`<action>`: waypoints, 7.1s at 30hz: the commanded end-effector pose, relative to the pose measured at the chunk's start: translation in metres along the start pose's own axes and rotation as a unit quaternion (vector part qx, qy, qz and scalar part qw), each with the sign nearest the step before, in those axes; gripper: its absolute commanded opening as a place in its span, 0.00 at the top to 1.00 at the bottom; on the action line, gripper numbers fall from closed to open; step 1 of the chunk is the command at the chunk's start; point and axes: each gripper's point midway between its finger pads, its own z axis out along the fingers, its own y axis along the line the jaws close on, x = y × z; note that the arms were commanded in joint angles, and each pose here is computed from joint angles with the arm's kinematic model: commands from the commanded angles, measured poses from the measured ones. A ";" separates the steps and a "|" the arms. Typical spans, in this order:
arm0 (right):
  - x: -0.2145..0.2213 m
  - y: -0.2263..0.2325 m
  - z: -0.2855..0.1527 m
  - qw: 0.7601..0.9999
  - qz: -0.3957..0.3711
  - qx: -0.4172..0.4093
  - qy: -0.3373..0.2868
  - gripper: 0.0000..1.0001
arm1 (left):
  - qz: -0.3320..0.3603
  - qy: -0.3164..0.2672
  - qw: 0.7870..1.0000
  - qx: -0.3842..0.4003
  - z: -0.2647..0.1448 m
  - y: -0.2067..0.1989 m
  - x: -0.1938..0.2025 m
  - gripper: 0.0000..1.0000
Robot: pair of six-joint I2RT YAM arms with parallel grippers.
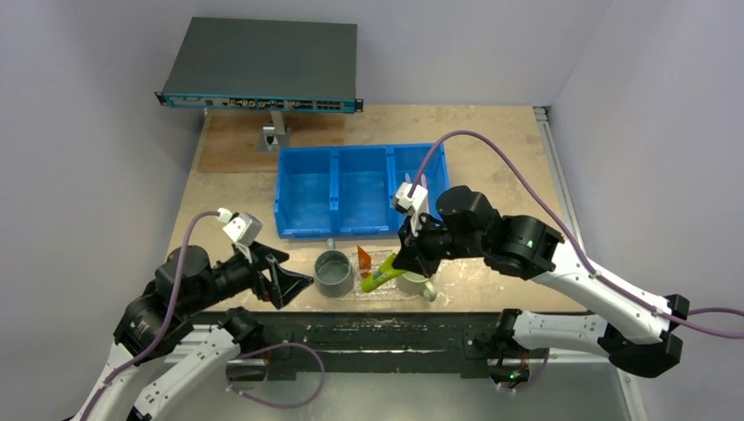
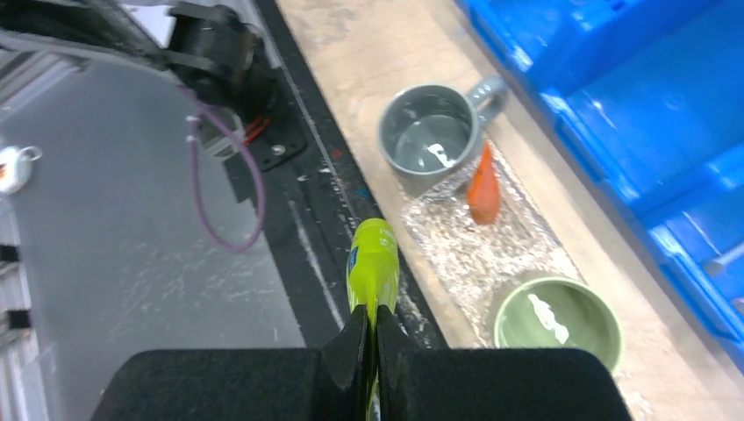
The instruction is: Prepare toiletry sets of a toothbrush and toothpaste on the tray
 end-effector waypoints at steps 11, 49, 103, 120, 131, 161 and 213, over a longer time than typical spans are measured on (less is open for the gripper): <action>-0.021 -0.056 0.001 0.984 0.019 0.178 0.025 1.00 | 0.027 -0.003 0.999 -0.041 0.002 0.017 -0.002 0.00; -0.011 -0.078 0.066 0.975 0.013 0.201 0.099 1.00 | 0.023 0.007 0.998 -0.052 0.003 0.023 0.007 0.00; 0.047 -0.100 0.119 0.963 0.021 0.210 0.170 0.96 | 0.021 0.011 0.998 -0.061 0.004 0.027 0.007 0.00; -0.008 -0.107 0.081 0.962 0.020 0.262 0.077 0.63 | 0.020 0.016 0.998 -0.062 0.006 0.027 0.008 0.00; -0.046 -0.141 0.036 0.938 0.034 0.344 -0.001 0.54 | 0.019 0.020 0.998 -0.064 0.008 0.028 0.008 0.00; -0.050 -0.262 0.065 0.915 0.126 0.379 -0.056 0.51 | 0.006 0.031 0.995 -0.095 0.010 0.040 0.013 0.00; 0.074 -0.373 0.150 0.890 0.234 0.384 0.077 0.57 | 0.017 -0.003 0.997 -0.080 -0.002 0.033 0.008 0.00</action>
